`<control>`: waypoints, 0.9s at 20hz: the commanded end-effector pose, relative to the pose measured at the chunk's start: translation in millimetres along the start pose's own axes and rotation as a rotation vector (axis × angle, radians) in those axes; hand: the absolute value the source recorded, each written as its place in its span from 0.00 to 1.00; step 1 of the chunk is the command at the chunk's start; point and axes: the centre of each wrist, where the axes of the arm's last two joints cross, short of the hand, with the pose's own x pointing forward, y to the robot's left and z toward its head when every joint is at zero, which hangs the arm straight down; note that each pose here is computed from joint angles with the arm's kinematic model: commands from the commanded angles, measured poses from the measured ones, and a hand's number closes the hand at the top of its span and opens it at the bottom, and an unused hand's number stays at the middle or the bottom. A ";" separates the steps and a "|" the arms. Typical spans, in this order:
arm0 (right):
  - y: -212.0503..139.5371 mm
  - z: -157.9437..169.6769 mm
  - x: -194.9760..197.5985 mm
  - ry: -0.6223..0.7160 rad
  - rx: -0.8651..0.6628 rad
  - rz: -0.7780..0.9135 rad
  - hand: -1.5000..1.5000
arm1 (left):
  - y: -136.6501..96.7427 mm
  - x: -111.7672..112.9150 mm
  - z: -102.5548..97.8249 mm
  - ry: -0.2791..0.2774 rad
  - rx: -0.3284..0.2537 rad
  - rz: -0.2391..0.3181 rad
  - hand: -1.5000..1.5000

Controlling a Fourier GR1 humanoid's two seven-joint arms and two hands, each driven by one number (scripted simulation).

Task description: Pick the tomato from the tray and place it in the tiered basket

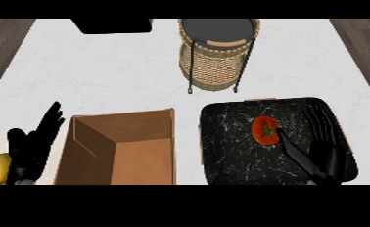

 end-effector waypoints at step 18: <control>13.6 -10.0 128.9 0.381 0.329 0.585 0.00 | 17.3 1.5 0.3 0.039 -0.065 0.000 0.50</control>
